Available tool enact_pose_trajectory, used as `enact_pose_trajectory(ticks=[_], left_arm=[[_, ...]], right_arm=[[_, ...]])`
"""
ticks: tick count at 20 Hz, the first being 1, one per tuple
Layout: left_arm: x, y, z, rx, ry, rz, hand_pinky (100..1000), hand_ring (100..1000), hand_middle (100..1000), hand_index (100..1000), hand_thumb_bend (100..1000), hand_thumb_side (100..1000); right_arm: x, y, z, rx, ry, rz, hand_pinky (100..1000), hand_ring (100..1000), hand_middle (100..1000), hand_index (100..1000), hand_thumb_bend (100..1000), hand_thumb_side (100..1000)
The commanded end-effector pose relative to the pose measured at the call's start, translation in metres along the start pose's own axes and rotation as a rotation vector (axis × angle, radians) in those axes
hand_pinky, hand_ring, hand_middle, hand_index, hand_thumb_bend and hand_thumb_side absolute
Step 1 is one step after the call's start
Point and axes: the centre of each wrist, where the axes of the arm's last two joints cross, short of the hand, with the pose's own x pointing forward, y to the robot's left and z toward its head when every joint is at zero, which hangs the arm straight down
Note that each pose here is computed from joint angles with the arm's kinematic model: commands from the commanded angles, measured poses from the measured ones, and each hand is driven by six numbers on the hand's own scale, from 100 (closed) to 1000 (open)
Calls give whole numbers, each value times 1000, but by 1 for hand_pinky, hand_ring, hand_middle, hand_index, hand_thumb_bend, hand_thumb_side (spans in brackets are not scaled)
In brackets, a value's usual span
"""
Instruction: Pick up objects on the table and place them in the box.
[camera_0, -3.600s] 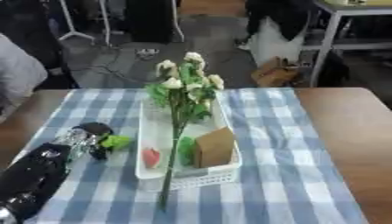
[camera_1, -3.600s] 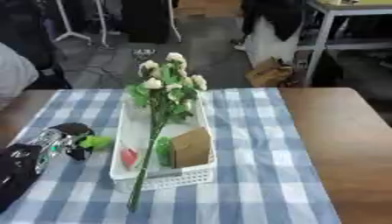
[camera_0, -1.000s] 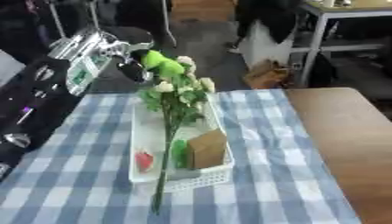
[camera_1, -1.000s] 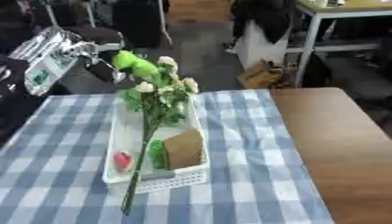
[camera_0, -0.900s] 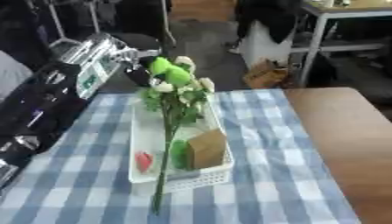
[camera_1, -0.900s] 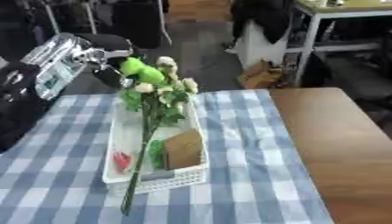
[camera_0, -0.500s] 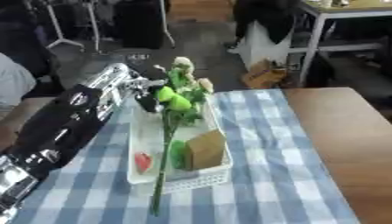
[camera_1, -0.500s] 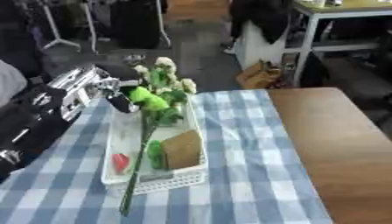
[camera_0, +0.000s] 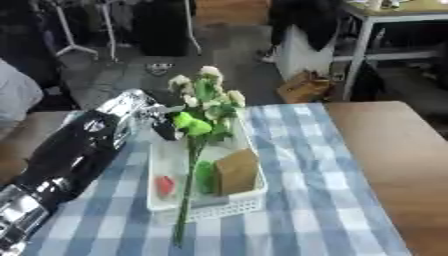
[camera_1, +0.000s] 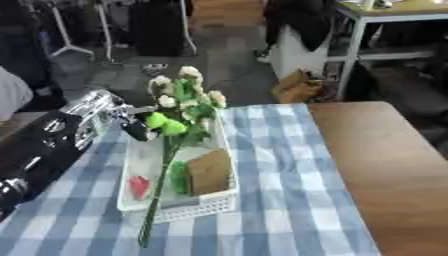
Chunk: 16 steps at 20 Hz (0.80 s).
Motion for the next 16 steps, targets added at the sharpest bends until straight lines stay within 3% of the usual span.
enact_pose_trajectory(ticks=[1, 7, 12, 16], left_arm=[[-6, 11, 3, -12, 7, -12, 987, 1000, 1000, 1000, 100, 805], [-4, 15, 3, 6, -72, 56, 1000, 1000, 1000, 1000, 100, 955], [-2, 20, 5, 89, -82, 97, 1000, 1000, 1000, 1000, 100, 960], [0, 24, 6, 134, -106, 111, 1000, 1000, 1000, 1000, 100, 897]], right_arm=[[5, 5, -5, 13, -24, -21, 618, 594, 552, 534, 100, 619], [5, 5, -5, 11, -24, -22, 618, 594, 552, 534, 100, 618], [5, 5, -5, 11, -24, -22, 618, 594, 552, 534, 100, 616], [5, 5, -5, 11, -22, -22, 618, 594, 552, 534, 100, 616]])
